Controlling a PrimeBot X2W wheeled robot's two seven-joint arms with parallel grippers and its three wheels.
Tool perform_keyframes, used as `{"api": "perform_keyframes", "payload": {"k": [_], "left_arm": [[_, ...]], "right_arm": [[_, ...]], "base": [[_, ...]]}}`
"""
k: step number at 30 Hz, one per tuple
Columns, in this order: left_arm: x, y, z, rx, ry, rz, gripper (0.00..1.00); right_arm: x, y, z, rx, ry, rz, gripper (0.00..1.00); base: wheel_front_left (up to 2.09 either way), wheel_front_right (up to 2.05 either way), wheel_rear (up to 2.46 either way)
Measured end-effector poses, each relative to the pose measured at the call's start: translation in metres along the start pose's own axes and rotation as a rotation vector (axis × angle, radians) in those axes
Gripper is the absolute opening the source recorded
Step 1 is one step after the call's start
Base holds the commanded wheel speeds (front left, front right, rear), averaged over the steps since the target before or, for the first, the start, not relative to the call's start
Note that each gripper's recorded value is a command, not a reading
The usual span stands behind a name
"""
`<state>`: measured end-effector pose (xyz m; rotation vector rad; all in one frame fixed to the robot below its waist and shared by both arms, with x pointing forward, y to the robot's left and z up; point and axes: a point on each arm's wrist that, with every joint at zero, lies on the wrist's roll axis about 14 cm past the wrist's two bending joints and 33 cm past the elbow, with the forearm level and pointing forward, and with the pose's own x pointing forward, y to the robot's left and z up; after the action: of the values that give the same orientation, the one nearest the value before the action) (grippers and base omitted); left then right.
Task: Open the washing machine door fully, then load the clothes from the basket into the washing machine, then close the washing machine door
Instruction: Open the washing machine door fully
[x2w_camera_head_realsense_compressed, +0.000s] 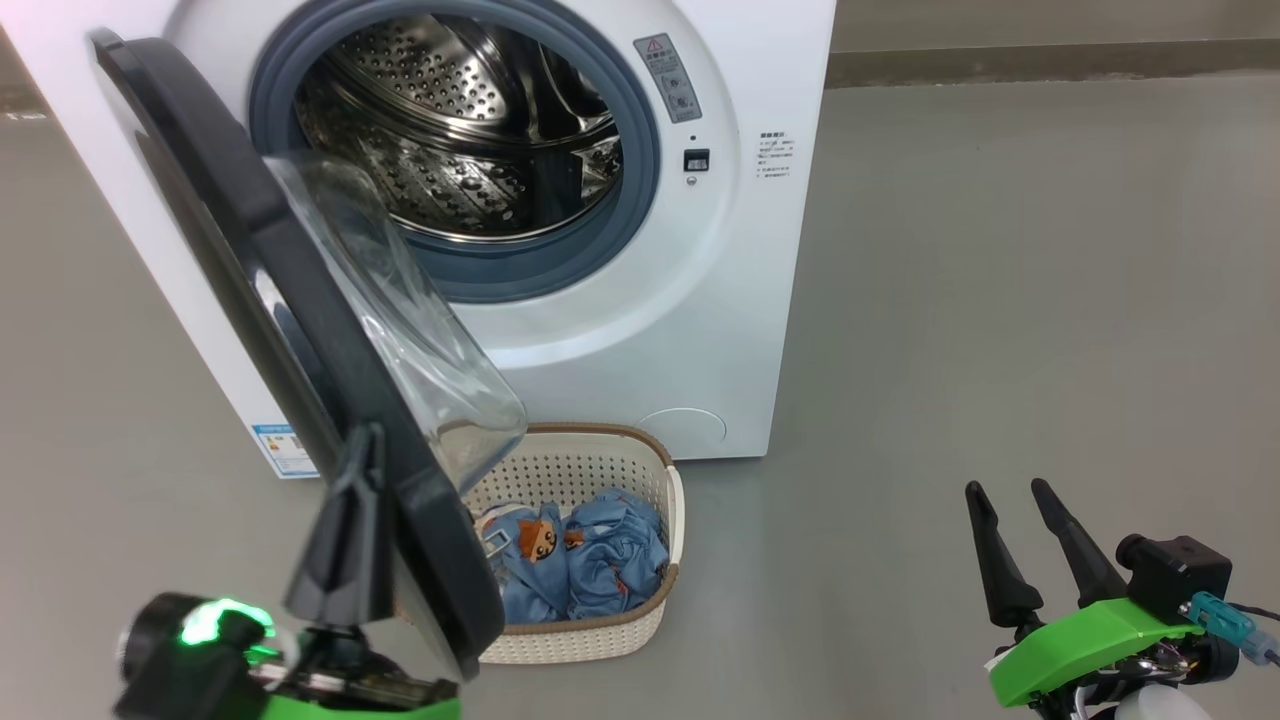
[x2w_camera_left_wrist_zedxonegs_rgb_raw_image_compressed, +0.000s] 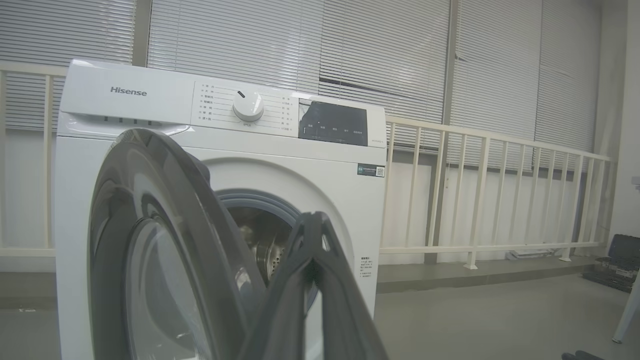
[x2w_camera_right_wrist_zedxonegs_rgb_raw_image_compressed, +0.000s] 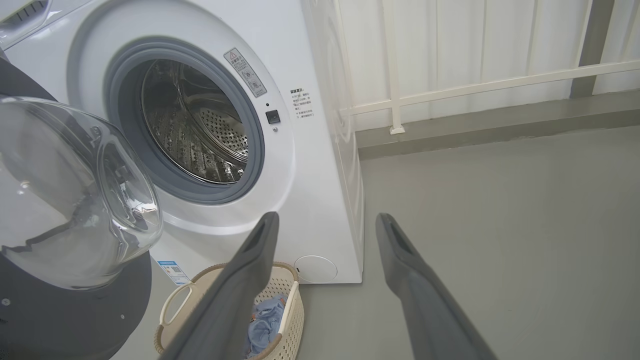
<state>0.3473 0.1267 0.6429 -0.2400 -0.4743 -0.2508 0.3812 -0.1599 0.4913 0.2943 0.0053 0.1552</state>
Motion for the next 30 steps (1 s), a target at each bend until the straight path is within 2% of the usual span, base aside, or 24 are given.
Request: {"api": "perform_keyframes", "payload": {"k": [6,10,18,25,30], "left_arm": [[0.000,-0.035,-0.020,-0.054,0.092,-0.100,0.00],[-0.004,-0.045,-0.042,-0.098,0.167,-0.122,0.00],[-0.021,-0.045,-0.098,-0.151,0.344,-0.102,0.00],[-0.029,-0.051,-0.130,-0.177,0.440,-0.105,0.00],[-0.036,-0.042,-0.146,-0.180,0.487,-0.066,0.00]], "right_arm": [[-0.002,0.000,-0.002,0.000,0.004,-0.001,1.00],[-0.003,-0.002,-0.002,0.006,0.005,-0.008,1.00],[-0.006,-0.007,-0.001,0.005,0.003,-0.023,1.00],[-0.010,-0.012,0.002,0.002,-0.005,-0.039,1.00],[-0.013,-0.017,0.004,0.006,-0.011,-0.055,1.00]], "base": [[0.00,0.00,0.00],[0.00,0.00,0.00],[0.00,0.00,0.00],[0.00,0.00,0.00],[0.00,0.00,0.00]]}}
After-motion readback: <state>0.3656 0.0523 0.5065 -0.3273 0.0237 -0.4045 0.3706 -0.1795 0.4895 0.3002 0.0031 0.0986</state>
